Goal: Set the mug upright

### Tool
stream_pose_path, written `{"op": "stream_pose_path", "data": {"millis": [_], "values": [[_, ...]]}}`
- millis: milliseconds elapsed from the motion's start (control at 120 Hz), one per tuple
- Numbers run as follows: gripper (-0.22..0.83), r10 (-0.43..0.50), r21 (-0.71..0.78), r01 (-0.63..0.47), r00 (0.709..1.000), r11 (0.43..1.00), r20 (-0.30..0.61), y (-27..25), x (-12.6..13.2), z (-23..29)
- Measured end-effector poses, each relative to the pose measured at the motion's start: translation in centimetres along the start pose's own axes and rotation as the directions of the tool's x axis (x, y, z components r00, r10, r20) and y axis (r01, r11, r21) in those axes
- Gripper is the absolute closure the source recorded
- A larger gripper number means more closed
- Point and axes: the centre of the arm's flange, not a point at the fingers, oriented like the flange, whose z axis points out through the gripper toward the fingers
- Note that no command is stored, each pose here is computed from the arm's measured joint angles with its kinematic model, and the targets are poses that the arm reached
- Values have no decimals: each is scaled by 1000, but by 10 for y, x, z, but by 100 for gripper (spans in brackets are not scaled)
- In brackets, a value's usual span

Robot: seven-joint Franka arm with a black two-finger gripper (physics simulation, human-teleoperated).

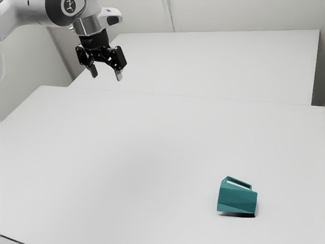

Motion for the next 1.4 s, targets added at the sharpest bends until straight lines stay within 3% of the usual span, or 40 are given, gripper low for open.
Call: {"op": "stream_pose_path", "data": {"millis": [300, 508, 925, 1400], "values": [[0, 0, -4, 0, 1000, 1000, -3, 4, 2, 7], [0, -23, -147, 34, 997, 989, 71, 8, -7, 55], [0, -185, -412, 225, 973, 883, 134, 1, -23, 160], [0, -179, -639, 189, 980, 746, 82, 142, -72, 266]]}}
